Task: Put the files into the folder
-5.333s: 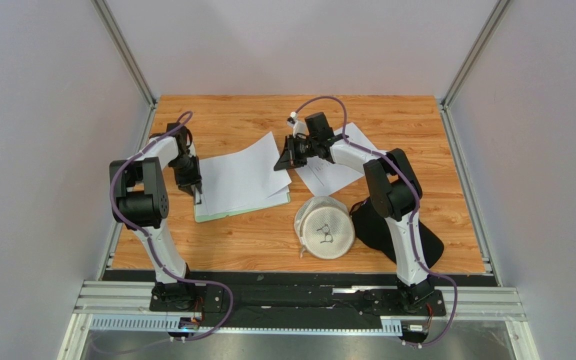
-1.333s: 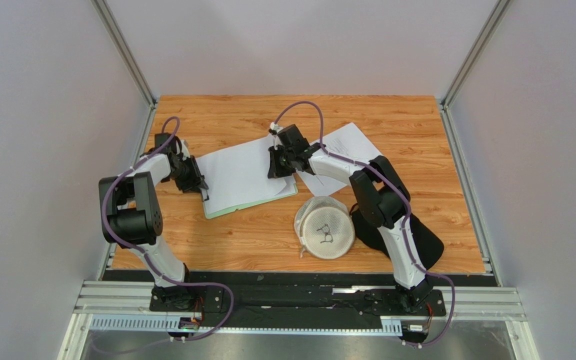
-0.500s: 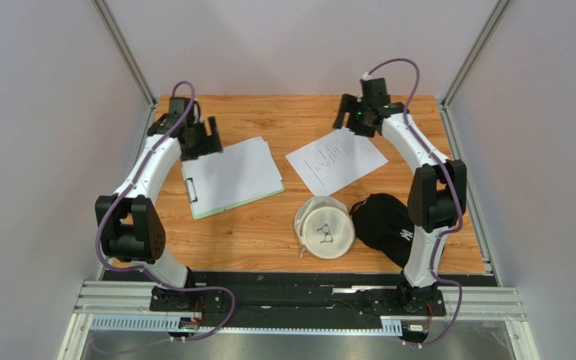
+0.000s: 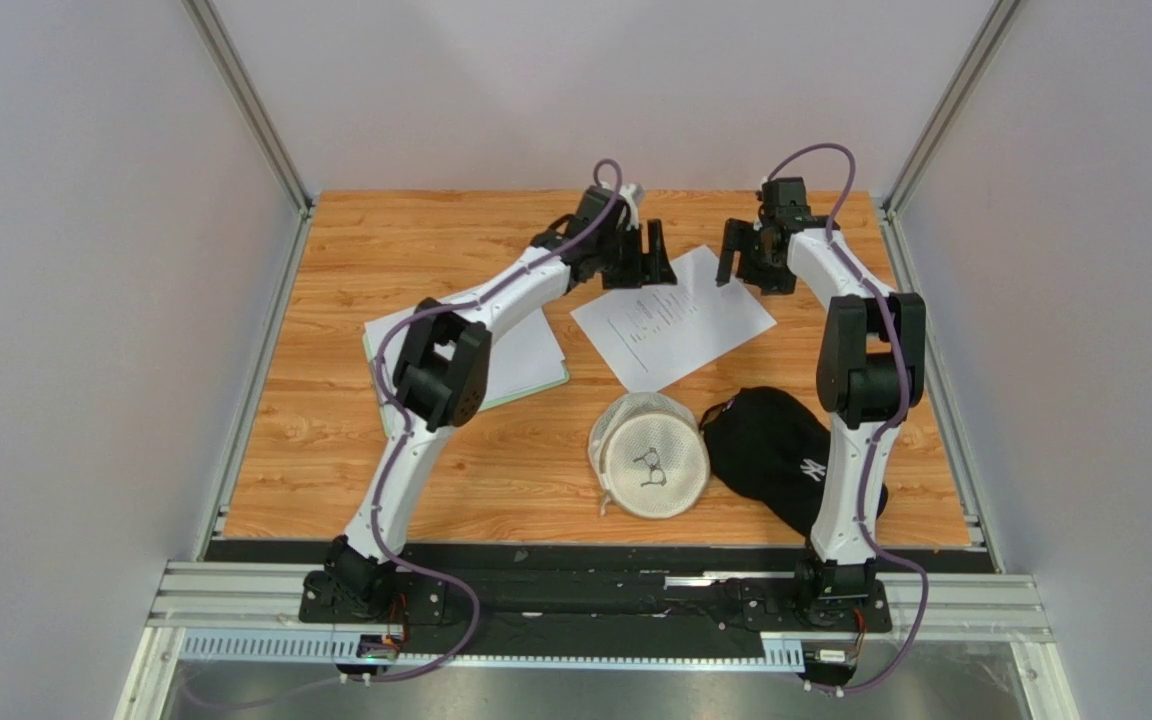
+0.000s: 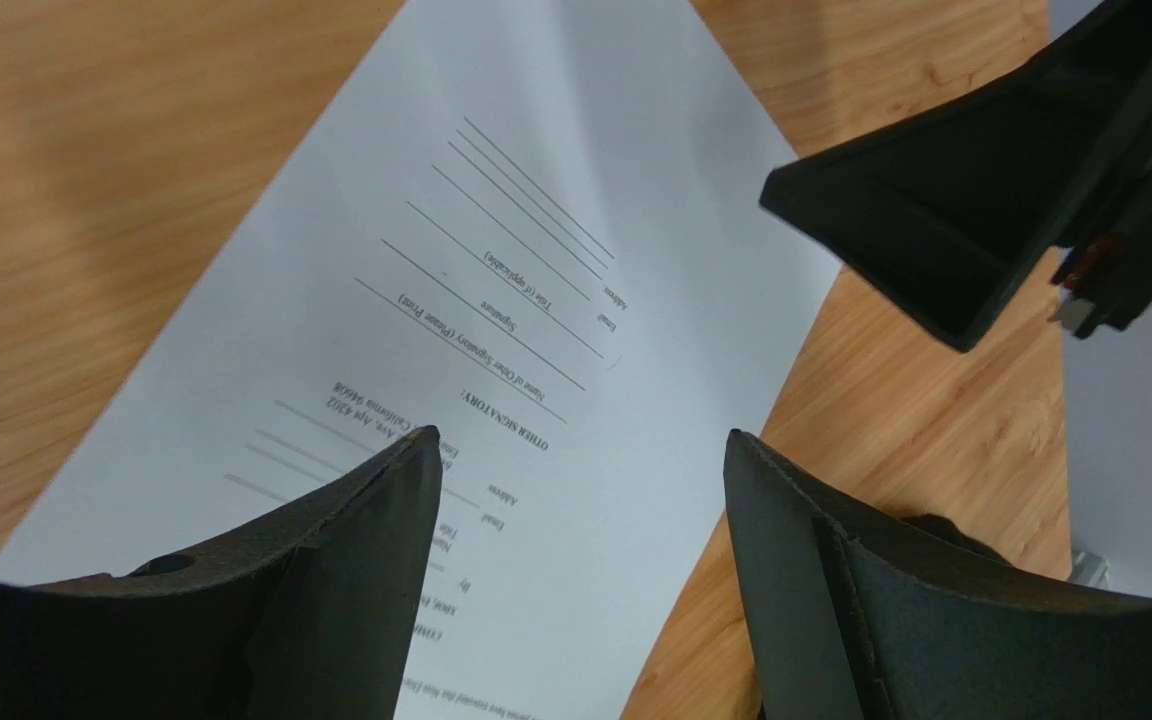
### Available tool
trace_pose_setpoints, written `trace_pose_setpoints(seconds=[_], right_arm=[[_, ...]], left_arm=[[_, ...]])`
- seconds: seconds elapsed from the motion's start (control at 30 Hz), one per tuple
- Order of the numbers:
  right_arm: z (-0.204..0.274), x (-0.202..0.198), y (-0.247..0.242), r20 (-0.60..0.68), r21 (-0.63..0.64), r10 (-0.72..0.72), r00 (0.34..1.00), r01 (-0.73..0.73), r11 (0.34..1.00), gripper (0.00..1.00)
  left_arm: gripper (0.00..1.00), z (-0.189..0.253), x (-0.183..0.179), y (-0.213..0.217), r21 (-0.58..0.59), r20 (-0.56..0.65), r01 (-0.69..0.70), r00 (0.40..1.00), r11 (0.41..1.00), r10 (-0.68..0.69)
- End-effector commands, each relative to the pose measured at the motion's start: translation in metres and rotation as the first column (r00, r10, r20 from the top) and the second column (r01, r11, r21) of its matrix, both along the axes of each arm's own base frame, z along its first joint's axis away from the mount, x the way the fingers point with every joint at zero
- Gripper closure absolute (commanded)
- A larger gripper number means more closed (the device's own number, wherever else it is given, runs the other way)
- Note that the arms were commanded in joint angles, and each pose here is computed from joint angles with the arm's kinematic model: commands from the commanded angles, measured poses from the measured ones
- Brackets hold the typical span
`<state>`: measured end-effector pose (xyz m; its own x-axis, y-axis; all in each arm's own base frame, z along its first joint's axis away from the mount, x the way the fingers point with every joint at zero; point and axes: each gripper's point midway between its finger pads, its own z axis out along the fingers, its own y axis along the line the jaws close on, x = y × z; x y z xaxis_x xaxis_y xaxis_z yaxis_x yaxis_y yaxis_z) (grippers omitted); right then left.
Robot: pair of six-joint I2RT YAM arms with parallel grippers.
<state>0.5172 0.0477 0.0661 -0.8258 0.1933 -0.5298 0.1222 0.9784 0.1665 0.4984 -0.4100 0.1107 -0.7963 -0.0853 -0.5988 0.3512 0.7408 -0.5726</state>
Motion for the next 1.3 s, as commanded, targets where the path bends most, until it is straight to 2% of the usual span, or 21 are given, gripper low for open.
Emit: trace_pose_setpoints(seconds=[0.0,0.17,0.23,0.37,0.63,0.73,1.03,1.2,1.27], right_arm=[[0.011,0.033,-0.025,0.088,-0.070,0.105,0.991,-0.099,0.993,0.18],[-0.003,0.045,-0.017,0.078,-0.048,0.169,0.982,-0.166,0.985,0.19],[-0.017,0.040,-0.014,0.027,-0.020,0.182,0.983,-0.182,0.983,0.19],[-0.029,0.034,-0.006,-0.005,0.024,0.206,0.979,-0.206,0.978,0.20],[-0.042,0.005,0.023,-0.077,0.200,0.278,0.957,-0.258,0.945,0.24],[-0.033,-0.005,0.040,-0.062,0.303,0.314,0.947,-0.282,0.910,0.27],[0.012,-0.013,0.064,0.039,0.430,0.299,0.953,-0.286,0.856,0.26],[0.019,-0.018,0.043,0.037,0.497,0.187,0.982,-0.181,0.849,0.23],[0.028,-0.022,0.046,0.033,0.564,0.159,0.987,-0.150,0.812,0.23]], left_arm=[[0.23,-0.002,0.017,-0.022,-0.119,-0.074,-0.090,0.994,0.989,0.082],[0.23,-0.038,0.015,-0.024,-0.103,-0.203,-0.213,0.961,0.972,0.189],[0.22,-0.044,0.013,-0.022,-0.090,-0.228,-0.242,0.949,0.966,0.216],[0.22,-0.053,0.007,-0.022,-0.080,-0.271,-0.253,0.936,0.964,0.224],[0.22,-0.066,0.000,-0.021,-0.055,-0.306,-0.240,0.928,0.969,0.212],[0.22,-0.065,0.001,-0.024,-0.056,-0.303,-0.222,0.933,0.973,0.195],[0.21,-0.067,0.001,-0.024,-0.063,-0.316,-0.197,0.934,0.978,0.168],[0.21,-0.066,0.001,-0.022,-0.061,-0.313,-0.184,0.937,0.981,0.156],[0.21,-0.067,0.003,-0.020,-0.065,-0.316,-0.182,0.936,0.981,0.153]])
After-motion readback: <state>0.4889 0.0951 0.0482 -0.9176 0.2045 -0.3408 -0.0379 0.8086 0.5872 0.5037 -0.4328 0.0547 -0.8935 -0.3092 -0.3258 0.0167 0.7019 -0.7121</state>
